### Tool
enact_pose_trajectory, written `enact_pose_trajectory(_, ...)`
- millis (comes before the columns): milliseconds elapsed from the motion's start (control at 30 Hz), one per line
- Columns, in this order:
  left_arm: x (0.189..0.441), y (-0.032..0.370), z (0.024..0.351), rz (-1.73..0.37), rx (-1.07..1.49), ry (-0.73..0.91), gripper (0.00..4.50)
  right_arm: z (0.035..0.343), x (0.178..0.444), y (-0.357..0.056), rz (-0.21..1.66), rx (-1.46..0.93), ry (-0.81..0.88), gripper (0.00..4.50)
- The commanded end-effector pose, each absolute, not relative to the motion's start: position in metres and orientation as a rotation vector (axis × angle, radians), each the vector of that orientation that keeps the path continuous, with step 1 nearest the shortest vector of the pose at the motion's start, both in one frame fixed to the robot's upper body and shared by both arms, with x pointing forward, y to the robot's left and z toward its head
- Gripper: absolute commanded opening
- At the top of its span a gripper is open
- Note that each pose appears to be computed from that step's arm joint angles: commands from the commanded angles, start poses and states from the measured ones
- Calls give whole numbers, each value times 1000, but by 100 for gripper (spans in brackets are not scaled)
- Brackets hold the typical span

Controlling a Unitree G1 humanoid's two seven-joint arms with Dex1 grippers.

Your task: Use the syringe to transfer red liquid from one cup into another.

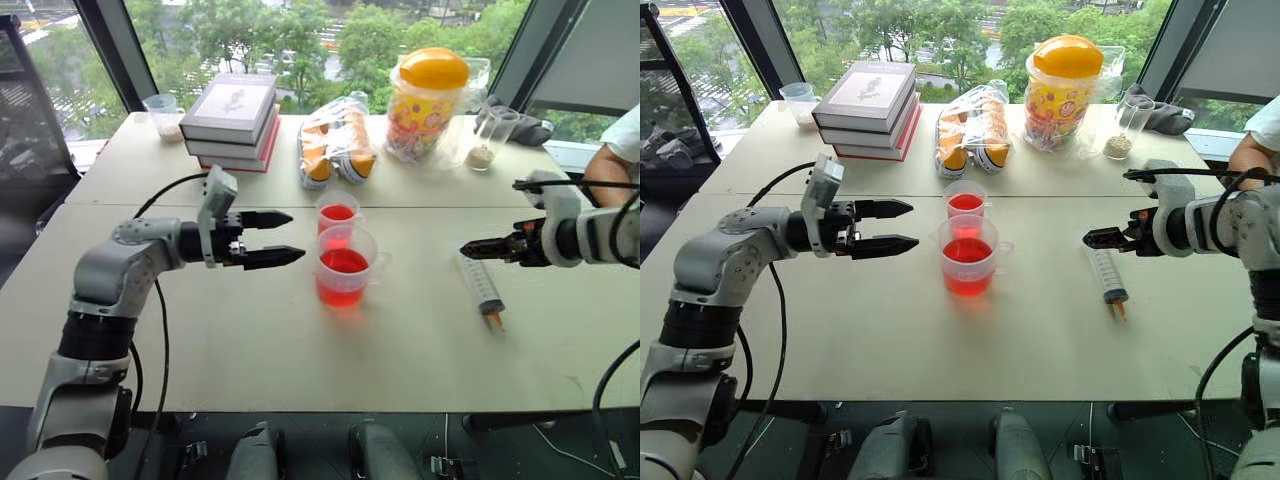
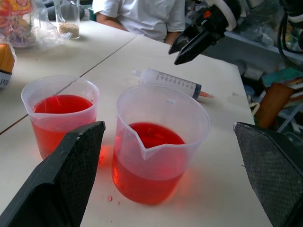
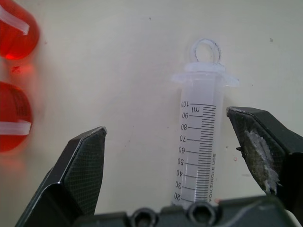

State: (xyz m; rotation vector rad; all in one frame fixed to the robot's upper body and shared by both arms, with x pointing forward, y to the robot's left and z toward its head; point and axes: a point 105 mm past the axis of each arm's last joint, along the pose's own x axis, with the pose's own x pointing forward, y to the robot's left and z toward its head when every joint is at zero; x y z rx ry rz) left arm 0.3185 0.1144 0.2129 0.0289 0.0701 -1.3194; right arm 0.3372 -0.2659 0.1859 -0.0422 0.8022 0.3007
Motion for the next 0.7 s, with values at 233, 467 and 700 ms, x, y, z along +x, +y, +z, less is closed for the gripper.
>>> enact_pose_trajectory(233,314,112,215,-1309,59,14,450,150,373,-294,133,-128,928,445)
enact_pose_trajectory(467,310,111,212,-1294,54,12,450,136,379,-287,187,-175,989,421)
enact_pose_trajectory(700,311,109,212,-1292,55,6,450,136,379,-283,219,-173,1005,138)
